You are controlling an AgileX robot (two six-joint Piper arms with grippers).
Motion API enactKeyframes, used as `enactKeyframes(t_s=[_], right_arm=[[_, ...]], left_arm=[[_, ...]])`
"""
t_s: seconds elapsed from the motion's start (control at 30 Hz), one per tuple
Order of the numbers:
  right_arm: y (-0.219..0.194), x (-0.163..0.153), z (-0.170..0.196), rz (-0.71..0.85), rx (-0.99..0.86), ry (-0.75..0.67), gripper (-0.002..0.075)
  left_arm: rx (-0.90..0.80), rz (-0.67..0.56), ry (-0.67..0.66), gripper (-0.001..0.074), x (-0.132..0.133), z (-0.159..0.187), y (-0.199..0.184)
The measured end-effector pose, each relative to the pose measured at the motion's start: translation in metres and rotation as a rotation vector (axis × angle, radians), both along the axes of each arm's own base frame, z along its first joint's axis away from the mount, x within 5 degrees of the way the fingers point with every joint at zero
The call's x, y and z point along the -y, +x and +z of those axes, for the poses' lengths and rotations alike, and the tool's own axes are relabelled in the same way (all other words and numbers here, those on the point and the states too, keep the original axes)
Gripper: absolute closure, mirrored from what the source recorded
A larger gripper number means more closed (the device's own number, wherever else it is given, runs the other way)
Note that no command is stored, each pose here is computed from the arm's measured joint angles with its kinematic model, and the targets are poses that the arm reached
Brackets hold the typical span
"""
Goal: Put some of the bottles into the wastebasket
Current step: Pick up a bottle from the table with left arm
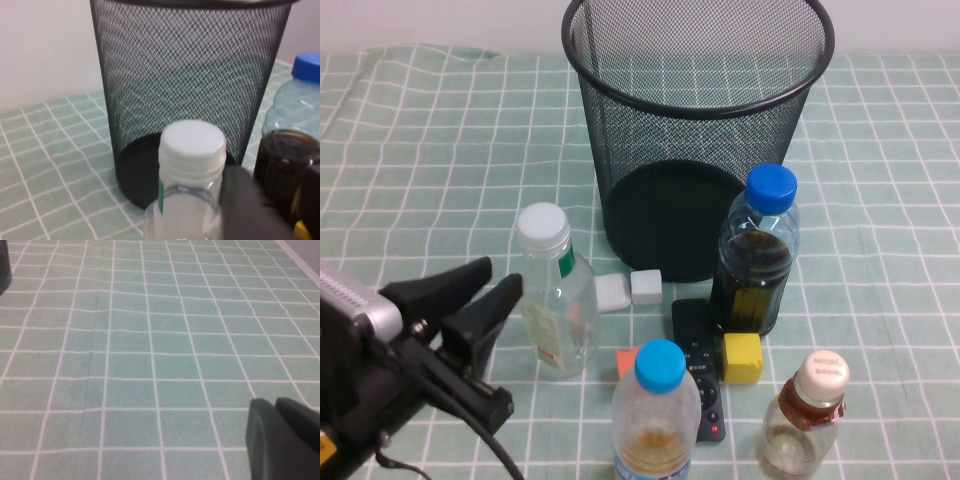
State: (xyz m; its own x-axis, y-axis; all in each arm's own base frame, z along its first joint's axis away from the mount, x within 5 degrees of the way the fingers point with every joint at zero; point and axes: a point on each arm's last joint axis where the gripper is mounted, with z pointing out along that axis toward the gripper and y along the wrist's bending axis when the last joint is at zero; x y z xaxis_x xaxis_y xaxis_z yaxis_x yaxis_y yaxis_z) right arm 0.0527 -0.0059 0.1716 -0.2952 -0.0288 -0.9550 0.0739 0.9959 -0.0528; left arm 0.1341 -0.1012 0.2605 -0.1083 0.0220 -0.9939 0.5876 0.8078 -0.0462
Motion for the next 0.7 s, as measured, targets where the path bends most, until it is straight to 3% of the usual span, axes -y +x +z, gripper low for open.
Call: enactKeyframes(t_s=[0.13, 0.23, 0.37, 0.7], right_arm=[[0.0, 0.0, 0.0, 0.0, 0.0, 0.0, 0.0734], [0.0, 0.0, 0.0, 0.0, 0.001, 0.0, 0.0734], [0.0, 0.0, 0.0, 0.0, 0.001, 0.0, 0.0734], [0.0, 0.0, 0.0, 0.0, 0.001, 0.0, 0.0734]], left_arm=[[0.037, 0.0, -0.039, 0.0276, 0.004, 0.002, 0.005], [0.079, 0.006, -0.082, 0.0161, 0.01, 0.001, 0.013], [0.12, 0.018, -0.121, 0.0122, 0.018, -0.001, 0.024], [0.073, 0.08, -0.157, 0.0111, 0.037, 0.002, 0.058]])
